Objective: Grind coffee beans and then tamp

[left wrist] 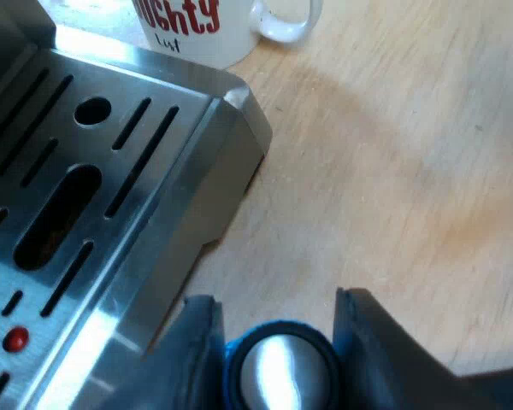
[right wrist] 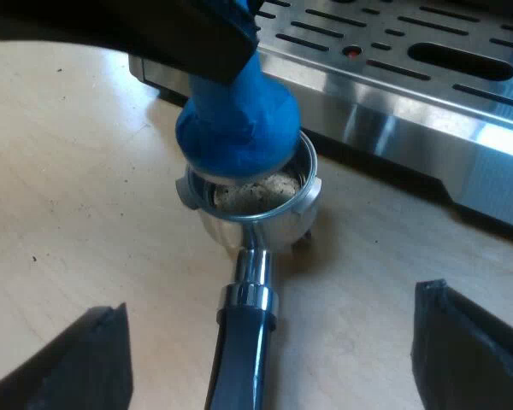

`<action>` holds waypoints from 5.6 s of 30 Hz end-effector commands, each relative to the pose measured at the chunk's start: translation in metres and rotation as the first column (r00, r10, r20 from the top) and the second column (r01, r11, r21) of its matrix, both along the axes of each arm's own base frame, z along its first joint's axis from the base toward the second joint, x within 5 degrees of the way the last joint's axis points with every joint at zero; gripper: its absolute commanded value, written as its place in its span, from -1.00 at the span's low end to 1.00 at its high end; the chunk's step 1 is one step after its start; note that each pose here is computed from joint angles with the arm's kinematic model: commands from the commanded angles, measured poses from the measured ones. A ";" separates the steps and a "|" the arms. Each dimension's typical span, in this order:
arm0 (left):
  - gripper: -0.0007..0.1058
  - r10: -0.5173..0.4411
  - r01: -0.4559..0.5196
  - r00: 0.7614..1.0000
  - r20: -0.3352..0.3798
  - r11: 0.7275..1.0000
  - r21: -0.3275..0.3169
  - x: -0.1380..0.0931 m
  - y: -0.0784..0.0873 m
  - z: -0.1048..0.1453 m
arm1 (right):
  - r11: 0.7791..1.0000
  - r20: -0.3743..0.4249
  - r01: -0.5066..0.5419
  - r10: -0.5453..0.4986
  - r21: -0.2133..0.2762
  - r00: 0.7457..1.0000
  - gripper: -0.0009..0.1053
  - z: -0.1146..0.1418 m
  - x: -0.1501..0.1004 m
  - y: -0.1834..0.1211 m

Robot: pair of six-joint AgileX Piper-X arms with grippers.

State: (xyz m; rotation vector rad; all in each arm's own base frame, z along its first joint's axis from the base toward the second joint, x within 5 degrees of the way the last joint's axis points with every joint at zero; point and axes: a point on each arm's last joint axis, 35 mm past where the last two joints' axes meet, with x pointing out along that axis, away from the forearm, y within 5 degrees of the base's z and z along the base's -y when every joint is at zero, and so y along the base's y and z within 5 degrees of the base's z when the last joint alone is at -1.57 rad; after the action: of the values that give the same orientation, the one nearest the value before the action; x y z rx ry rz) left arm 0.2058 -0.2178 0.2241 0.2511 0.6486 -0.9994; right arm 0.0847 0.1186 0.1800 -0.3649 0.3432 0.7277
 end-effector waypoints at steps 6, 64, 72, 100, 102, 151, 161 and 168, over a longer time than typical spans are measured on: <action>-0.67 0.012 -0.011 1.000 0.022 1.000 -0.021 -0.005 0.005 -0.015 | 1.000 0.015 -0.008 0.007 0.013 1.000 0.31 0.003 0.001 0.000; -0.67 0.027 -0.031 0.999 -0.038 0.992 -0.126 -0.004 0.001 -0.009 | 0.999 0.027 -0.007 0.006 0.036 1.000 0.31 0.005 0.001 0.001; -0.67 0.045 -0.040 0.999 0.018 0.973 -0.228 -0.009 0.007 0.026 | 0.997 0.024 0.003 -0.005 0.077 1.000 0.31 0.008 0.002 0.002; -0.67 0.283 -0.285 0.958 -0.041 0.957 -0.059 -0.011 0.100 0.014 | 0.978 0.032 -0.123 0.119 0.167 0.992 0.31 0.019 0.000 0.009; -0.67 0.290 -0.291 0.956 -0.041 0.955 -0.052 -0.013 0.102 0.005 | 0.979 0.029 -0.122 0.119 0.163 0.992 0.31 0.019 0.000 0.009; -0.02 0.327 -0.317 0.945 0.029 0.932 -0.177 -0.037 0.115 0.041 | 0.985 -0.028 -0.150 0.153 0.089 0.988 0.31 0.042 0.002 0.013; -0.02 0.329 -0.304 0.941 0.079 0.925 -0.230 -0.045 0.120 0.097 | 0.982 -0.064 -0.171 0.176 0.079 0.982 0.31 0.109 0.002 0.015; -0.02 0.344 -0.308 0.933 0.104 0.915 -0.259 -0.046 0.124 0.128 | 0.993 -0.156 -0.120 0.121 0.016 0.980 0.31 0.135 0.002 0.013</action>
State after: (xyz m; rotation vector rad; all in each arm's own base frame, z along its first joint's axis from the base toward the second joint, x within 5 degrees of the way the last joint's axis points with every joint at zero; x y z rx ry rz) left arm 0.1605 -0.0969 0.3456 0.0079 0.4134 -0.7301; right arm 0.0862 0.1327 0.3108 -0.3075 0.4505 0.8929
